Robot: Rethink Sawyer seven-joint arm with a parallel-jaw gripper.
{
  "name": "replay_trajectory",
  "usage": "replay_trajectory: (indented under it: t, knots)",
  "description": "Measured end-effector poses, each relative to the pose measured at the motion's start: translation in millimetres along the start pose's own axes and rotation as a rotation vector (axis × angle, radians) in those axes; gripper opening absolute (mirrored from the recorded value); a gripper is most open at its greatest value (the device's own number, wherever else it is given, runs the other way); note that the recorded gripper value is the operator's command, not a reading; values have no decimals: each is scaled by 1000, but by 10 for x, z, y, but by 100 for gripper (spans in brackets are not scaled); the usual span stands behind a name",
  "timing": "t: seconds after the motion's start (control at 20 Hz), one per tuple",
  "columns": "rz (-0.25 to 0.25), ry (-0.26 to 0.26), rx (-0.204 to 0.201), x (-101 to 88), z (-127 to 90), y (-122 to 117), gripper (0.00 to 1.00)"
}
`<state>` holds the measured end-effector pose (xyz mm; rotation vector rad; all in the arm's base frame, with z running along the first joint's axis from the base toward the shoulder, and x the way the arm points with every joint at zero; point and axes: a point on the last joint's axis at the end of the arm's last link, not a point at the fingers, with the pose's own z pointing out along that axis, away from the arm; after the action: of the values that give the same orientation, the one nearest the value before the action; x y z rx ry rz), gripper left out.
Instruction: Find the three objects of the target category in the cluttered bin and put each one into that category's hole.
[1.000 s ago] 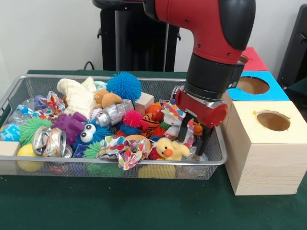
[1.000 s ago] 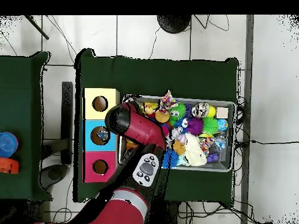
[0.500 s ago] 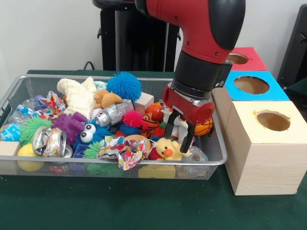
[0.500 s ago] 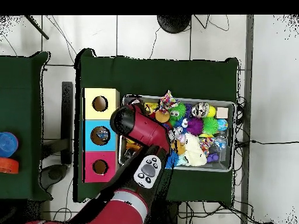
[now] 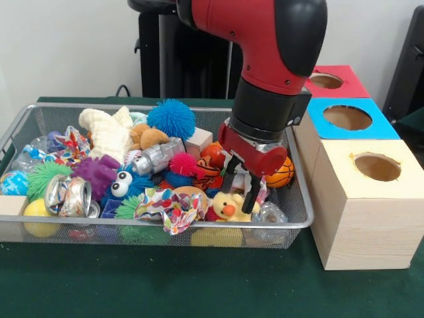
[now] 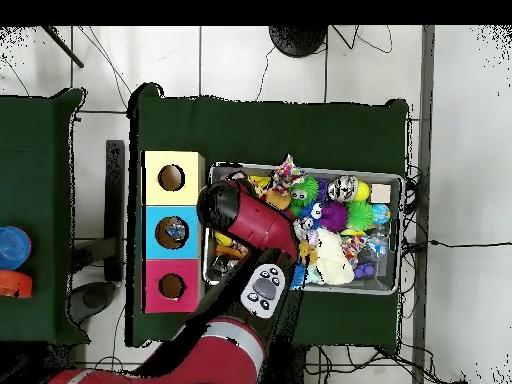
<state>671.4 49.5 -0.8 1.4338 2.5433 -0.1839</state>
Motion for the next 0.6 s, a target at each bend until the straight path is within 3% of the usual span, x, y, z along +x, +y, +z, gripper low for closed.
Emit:
replay_trajectory:
  t: [0.6]
  knots:
    - [62, 136, -3, 57, 132, -45, 100]
